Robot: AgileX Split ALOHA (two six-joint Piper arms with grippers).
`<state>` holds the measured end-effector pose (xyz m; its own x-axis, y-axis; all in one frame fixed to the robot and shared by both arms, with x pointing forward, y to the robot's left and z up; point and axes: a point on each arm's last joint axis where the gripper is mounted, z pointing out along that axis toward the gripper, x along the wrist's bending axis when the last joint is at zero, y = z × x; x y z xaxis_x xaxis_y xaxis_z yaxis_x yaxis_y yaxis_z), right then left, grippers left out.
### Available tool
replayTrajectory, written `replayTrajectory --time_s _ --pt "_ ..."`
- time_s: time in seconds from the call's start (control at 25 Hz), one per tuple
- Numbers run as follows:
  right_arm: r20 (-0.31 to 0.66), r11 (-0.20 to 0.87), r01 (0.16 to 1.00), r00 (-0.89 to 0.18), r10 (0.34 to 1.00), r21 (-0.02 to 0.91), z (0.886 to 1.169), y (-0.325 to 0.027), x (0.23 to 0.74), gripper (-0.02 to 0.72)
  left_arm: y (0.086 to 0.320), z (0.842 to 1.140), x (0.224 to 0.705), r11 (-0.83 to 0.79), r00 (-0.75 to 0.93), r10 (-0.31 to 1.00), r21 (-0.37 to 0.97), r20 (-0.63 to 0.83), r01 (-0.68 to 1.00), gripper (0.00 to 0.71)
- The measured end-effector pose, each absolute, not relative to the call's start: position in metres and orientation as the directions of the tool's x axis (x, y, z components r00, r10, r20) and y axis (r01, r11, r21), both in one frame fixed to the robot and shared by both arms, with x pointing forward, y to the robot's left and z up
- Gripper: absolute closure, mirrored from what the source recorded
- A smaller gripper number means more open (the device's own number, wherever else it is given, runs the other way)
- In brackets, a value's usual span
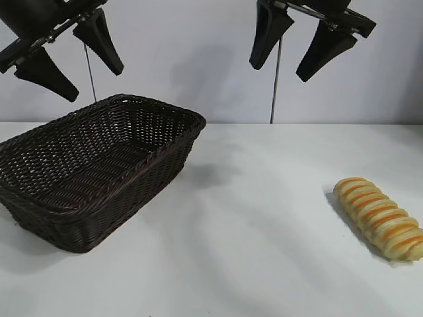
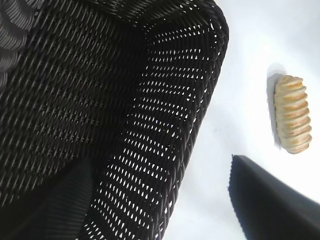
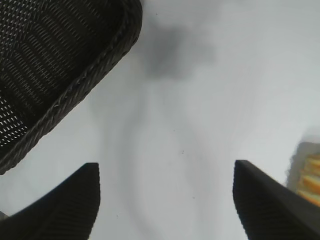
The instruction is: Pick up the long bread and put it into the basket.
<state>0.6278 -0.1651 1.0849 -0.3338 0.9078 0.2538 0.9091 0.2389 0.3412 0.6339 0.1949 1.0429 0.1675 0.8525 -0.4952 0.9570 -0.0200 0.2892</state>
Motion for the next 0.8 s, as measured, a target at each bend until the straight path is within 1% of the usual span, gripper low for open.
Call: replayTrajectory --time_s 0.24,0.48,0.8 --pt "0.254 0.239 0.909 -0.334 0.908 0.341 1.085 -0.165 0.628 0.167 0.195 1.044 0.633 -0.024 0.171 0.855 0.292 -0.489 0.956 0.157" --pt "0.254 0.239 0.909 -0.334 0.908 0.341 1.085 -0.165 0.628 0.167 0.201 1.062 0.624 -0.033 0.179 0.877 0.316 -0.446 0.948 0.157" --pt "0.254 0.239 0.909 -0.334 0.908 0.341 1.085 -0.165 0.628 0.167 0.205 1.077 0.609 -0.052 0.173 0.89 0.285 -0.421 0.957 0.17"
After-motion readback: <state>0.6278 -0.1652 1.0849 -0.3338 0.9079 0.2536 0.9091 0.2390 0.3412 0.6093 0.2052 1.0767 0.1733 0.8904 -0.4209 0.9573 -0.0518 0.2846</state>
